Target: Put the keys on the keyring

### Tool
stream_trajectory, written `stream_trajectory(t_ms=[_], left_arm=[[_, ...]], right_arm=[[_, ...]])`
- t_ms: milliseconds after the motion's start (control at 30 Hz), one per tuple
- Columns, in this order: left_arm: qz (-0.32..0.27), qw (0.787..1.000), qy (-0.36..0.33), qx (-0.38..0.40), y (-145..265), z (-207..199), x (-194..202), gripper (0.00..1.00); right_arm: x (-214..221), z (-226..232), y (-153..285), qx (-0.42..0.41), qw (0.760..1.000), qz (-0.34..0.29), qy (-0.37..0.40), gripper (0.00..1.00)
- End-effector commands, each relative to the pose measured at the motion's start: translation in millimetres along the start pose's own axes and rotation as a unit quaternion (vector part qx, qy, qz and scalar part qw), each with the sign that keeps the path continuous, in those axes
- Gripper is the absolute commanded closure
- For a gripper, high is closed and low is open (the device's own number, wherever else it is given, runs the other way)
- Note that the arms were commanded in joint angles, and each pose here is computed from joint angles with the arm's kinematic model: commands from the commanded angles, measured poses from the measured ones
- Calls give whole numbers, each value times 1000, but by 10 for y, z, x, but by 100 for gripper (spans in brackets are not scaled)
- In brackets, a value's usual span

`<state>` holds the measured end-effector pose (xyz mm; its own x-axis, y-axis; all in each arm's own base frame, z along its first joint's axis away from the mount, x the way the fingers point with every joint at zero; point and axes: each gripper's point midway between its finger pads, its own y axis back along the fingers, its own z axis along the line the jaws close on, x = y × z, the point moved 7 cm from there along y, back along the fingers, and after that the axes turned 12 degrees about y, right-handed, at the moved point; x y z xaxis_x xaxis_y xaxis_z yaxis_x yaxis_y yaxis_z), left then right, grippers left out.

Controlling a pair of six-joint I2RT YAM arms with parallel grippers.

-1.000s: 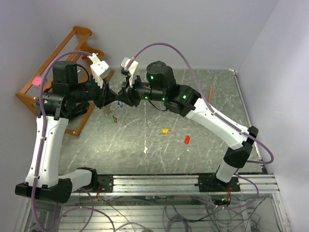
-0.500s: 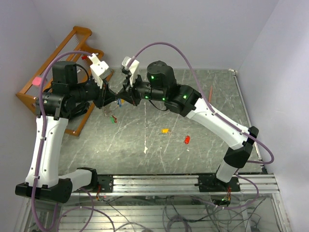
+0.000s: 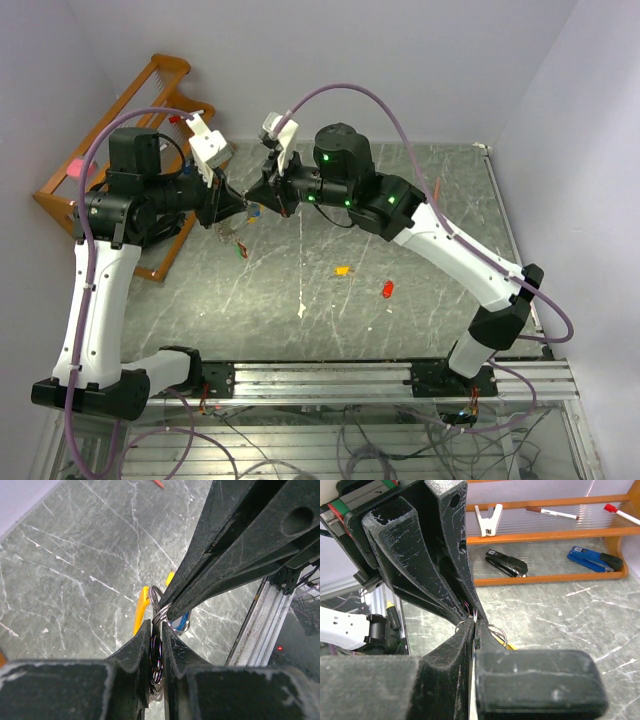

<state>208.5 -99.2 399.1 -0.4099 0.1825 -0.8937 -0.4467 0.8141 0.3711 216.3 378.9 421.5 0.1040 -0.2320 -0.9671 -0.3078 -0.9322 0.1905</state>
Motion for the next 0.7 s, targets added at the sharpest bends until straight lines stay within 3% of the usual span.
stream_trajectory(t_ms=[0,167,500,667], left_arm=[[-19,999,-29,16,83,-114,-93,92],[-21,999,-30,16,81,-108,-115,86],[-19,999,-26,6,64,-66,-128,44],[-17,1000,-20,6,22,-19,-143,39]], right_arm=[[-195,-37,116,2,999,-33,-4,100],[-209,-47,111,-25,999,-32,-32,100],[-226,-199,229,-13,995,21,-98,100],[-115,-251,252,-10,986,84,-141,100]])
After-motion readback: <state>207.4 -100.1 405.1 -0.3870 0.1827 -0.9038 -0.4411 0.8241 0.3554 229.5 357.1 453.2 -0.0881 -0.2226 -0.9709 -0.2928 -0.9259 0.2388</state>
